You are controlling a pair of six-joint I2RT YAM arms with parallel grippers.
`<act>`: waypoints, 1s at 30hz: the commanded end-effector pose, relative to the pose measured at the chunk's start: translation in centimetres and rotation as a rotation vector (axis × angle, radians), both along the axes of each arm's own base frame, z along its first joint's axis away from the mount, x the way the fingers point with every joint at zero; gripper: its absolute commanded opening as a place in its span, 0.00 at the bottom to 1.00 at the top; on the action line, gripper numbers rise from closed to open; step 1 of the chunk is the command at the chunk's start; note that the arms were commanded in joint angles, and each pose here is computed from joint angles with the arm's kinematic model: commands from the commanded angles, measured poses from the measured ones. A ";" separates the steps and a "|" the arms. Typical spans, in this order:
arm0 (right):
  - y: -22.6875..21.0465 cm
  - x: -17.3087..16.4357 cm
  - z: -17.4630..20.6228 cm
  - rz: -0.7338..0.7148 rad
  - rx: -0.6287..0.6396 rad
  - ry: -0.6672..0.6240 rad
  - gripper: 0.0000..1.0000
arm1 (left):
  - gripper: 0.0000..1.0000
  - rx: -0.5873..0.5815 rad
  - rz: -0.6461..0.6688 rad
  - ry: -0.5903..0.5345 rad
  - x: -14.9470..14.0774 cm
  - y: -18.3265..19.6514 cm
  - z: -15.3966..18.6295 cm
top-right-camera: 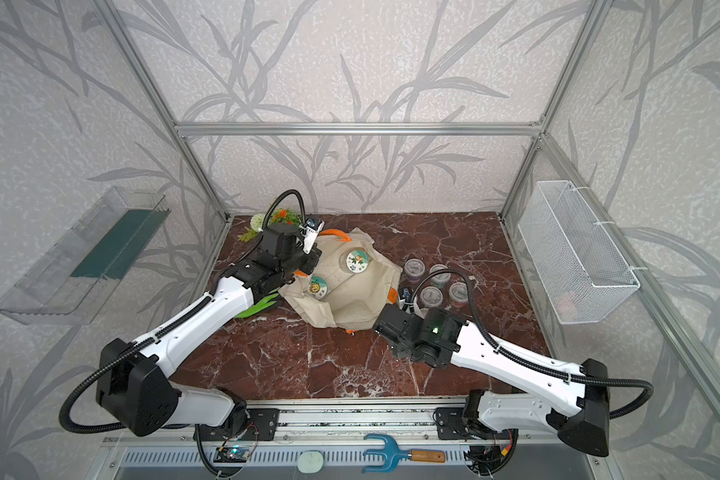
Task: Take out the seed jars from the canvas bag
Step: Place the seed jar at the center of the board.
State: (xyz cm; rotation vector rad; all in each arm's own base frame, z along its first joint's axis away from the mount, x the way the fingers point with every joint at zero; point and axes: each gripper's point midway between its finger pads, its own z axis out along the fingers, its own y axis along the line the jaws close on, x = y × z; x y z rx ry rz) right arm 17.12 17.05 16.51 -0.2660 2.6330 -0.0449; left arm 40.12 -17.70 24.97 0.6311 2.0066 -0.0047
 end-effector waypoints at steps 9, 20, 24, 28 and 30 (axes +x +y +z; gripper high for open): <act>2.6 2.0 -5.0 -0.020 0.025 0.014 0.66 | 0.00 0.000 -0.006 -0.062 0.3 0.2 1.8; 2.5 3.5 -7.9 -0.061 -0.015 0.037 0.76 | 0.00 0.002 -0.004 -0.052 0.1 0.3 1.6; 2.5 3.9 -7.4 -0.078 0.028 0.040 0.88 | 0.00 -0.003 -0.003 -0.045 0.1 0.4 1.6; 2.0 4.2 -5.0 -0.088 0.088 0.004 1.00 | 0.00 -0.008 -0.003 -0.038 0.1 0.3 1.6; 1.9 4.4 -3.1 -0.077 0.132 -0.030 0.99 | 0.00 -0.007 -0.006 -0.028 0.1 0.2 1.4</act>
